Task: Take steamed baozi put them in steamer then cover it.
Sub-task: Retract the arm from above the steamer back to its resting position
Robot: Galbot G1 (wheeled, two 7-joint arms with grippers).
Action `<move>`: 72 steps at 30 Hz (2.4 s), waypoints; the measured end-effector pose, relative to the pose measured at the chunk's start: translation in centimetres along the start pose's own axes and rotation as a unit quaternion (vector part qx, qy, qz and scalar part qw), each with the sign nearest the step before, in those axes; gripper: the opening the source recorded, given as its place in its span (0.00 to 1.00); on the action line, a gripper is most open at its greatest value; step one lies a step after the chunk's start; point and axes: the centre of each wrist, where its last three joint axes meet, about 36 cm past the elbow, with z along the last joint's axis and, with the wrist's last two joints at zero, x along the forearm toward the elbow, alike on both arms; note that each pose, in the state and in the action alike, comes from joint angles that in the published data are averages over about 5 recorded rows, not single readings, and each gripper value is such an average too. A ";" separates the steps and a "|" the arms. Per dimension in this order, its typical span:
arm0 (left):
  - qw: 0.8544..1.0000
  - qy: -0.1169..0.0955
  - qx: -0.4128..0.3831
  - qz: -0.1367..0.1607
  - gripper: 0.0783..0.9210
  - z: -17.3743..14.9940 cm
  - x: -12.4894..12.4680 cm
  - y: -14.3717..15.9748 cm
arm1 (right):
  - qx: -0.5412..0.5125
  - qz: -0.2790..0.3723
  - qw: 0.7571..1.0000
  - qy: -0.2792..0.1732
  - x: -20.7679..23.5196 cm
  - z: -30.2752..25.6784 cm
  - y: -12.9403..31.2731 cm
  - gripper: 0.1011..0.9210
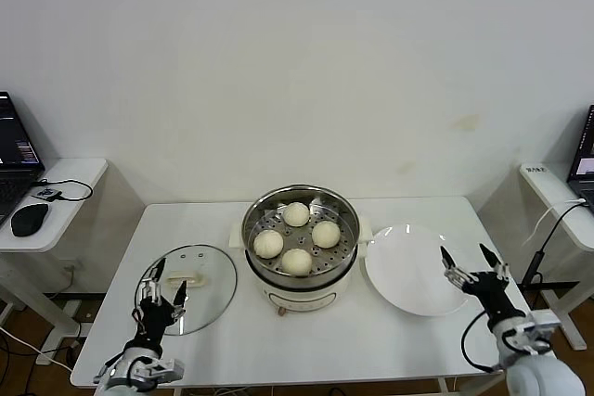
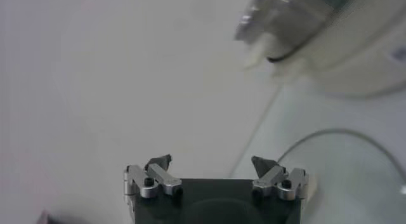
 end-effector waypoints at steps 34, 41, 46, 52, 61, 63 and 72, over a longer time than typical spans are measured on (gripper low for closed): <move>0.980 0.065 -0.179 0.051 0.88 1.9 -7.0 -4.4 | -0.008 0.064 0.998 0.022 4.8 3.1 -1.6 0.88; 0.981 0.071 -0.175 0.051 0.88 1.7 -8.6 -4.5 | -0.009 0.071 0.997 0.024 5.1 3.4 -1.9 0.88; 0.982 0.082 -0.165 0.044 0.88 1.4 -9.7 -4.5 | -0.009 0.074 0.997 0.027 5.3 3.8 -2.0 0.88; 0.984 0.097 -0.148 0.035 0.88 0.9 -10.7 -4.9 | -0.009 0.075 0.997 0.029 5.3 4.2 -2.1 0.88; 0.985 0.113 -0.128 0.030 0.84 1.5 -10.9 -6.1 | -0.008 0.075 0.997 0.033 5.4 4.5 -2.1 0.88; 0.985 0.114 -0.125 0.029 0.78 1.6 -10.8 -6.4 | -0.007 0.074 0.997 0.033 5.4 4.5 -2.1 0.88; 0.988 0.111 -0.106 0.022 0.47 1.8 -10.8 -7.3 | -0.005 0.074 0.997 0.037 5.8 4.7 -1.9 0.88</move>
